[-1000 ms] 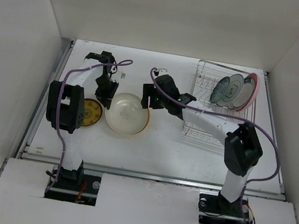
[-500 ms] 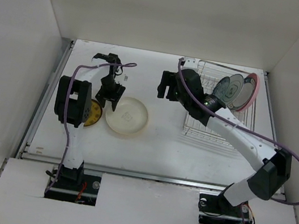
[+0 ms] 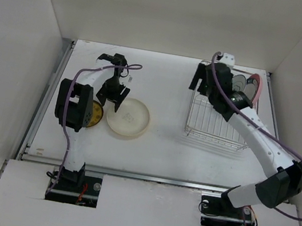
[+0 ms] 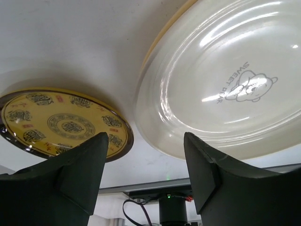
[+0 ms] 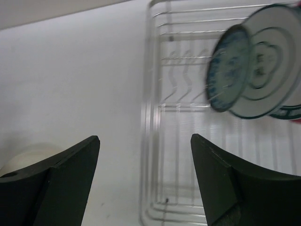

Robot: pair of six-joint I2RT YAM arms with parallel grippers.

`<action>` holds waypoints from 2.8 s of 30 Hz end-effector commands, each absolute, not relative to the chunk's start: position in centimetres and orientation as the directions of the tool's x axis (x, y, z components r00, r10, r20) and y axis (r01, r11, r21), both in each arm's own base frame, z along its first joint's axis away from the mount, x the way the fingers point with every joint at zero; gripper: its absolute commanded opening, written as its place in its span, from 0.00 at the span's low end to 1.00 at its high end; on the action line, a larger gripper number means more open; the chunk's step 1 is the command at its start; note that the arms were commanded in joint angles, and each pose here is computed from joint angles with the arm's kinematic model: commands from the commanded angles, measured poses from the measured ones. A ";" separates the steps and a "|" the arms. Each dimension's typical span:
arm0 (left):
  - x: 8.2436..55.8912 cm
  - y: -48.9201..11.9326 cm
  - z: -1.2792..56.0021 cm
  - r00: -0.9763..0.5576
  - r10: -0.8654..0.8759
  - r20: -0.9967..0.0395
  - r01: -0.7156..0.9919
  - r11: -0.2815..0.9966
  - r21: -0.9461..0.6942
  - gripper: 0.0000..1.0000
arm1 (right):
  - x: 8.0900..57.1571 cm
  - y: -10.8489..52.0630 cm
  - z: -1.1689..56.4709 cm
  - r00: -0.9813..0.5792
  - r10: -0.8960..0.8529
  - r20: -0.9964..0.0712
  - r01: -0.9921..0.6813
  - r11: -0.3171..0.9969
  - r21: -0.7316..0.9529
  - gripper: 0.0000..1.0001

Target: Unload the plates from the dish rack

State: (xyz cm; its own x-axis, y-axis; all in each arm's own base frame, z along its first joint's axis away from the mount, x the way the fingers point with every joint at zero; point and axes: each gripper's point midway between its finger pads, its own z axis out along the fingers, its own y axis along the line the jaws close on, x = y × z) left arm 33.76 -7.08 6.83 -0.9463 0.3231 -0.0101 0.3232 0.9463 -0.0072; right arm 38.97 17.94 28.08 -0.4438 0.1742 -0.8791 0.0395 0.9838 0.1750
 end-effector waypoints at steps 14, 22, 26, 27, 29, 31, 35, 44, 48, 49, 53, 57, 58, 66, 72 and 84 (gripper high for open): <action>33.3 -5.8 20.1 -0.876 0.253 -0.411 0.241 0.967 0.082 0.73 | 51.4 0.7 24.4 -0.453 0.264 -0.851 0.450 0.892 0.038 0.67; 31.3 -4.7 20.8 -0.867 0.260 -0.425 0.230 0.965 0.122 0.78 | 53.4 -0.2 18.5 -0.541 0.270 -0.797 0.461 0.887 -0.013 0.53; 30.8 -4.1 20.9 -0.868 0.252 -0.428 0.217 0.967 0.130 0.78 | 53.3 0.0 17.5 -0.561 0.270 -0.783 0.453 0.891 -0.018 0.15; 30.7 -4.0 21.2 -0.862 0.260 -0.436 0.223 0.965 0.134 0.78 | 53.0 0.1 17.3 -0.568 0.270 -0.777 0.447 0.894 -0.016 0.09; 30.5 -3.7 21.2 -0.863 0.252 -0.437 0.214 0.967 0.134 0.79 | 52.5 -0.1 18.7 -0.548 0.271 -0.792 0.454 0.891 -0.009 0.00; 30.2 -3.6 21.3 -0.862 0.252 -0.440 0.214 0.968 0.134 0.81 | 51.7 -0.6 20.4 -0.518 0.248 -0.818 0.480 0.876 -0.038 0.00; 29.5 -4.6 21.3 -0.854 0.286 -0.434 0.277 0.957 0.087 0.83 | 48.7 -1.0 28.0 -0.402 0.179 -0.898 0.519 0.852 -0.062 0.00; 28.5 -7.6 21.8 -0.828 0.323 -0.458 0.391 0.919 -0.058 0.92 | 43.3 3.7 36.4 -0.290 0.081 -0.954 0.443 0.894 -0.059 0.00; 28.1 -9.5 22.7 -0.807 0.333 -0.487 0.452 0.880 -0.147 0.92 | 41.9 12.6 32.5 -0.367 0.033 -0.930 0.054 0.998 0.015 0.00; 27.9 -9.9 23.1 -0.801 0.339 -0.493 0.470 0.867 -0.167 0.92 | 40.9 14.4 32.9 -0.349 0.048 -0.936 -0.045 0.997 0.068 0.00; 27.0 -12.0 24.3 -0.781 0.344 -0.521 0.533 0.803 -0.268 0.94 | 38.6 23.3 32.1 -0.328 0.110 -0.938 -0.453 0.853 0.258 0.00; 26.4 -13.2 24.7 -0.761 0.374 -0.530 0.575 0.768 -0.283 0.94 | 34.9 30.7 31.5 -0.339 0.102 -0.935 -0.689 0.650 0.321 0.00; 26.4 -13.2 24.4 -0.758 0.383 -0.528 0.578 0.769 -0.273 0.94 | 33.1 32.9 31.7 -0.348 0.089 -0.933 -0.753 0.566 0.335 0.00; 27.1 -12.3 20.5 -0.788 0.427 -0.444 0.560 0.796 -0.230 0.92 | 29.5 40.2 29.9 -0.384 0.048 -0.922 -0.861 0.342 0.377 0.00; 26.1 -12.8 19.4 -0.805 0.448 -0.389 0.568 0.771 -0.289 0.33 | 29.2 42.1 28.7 -0.409 0.030 -0.912 -0.868 0.296 0.399 0.00; 25.9 -7.9 20.0 -0.888 0.345 -0.305 0.412 0.890 -0.193 0.00 | 31.0 43.7 27.0 -0.458 0.031 -0.888 -0.840 0.312 0.444 0.17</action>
State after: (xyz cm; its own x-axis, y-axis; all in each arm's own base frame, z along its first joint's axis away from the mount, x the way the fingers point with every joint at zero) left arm 25.07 -11.26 19.53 -0.8521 0.4180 -0.3149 0.5081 0.8049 -0.3065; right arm 30.14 41.51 22.22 -0.4983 -0.0821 -0.8631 -0.8187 0.3722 0.4373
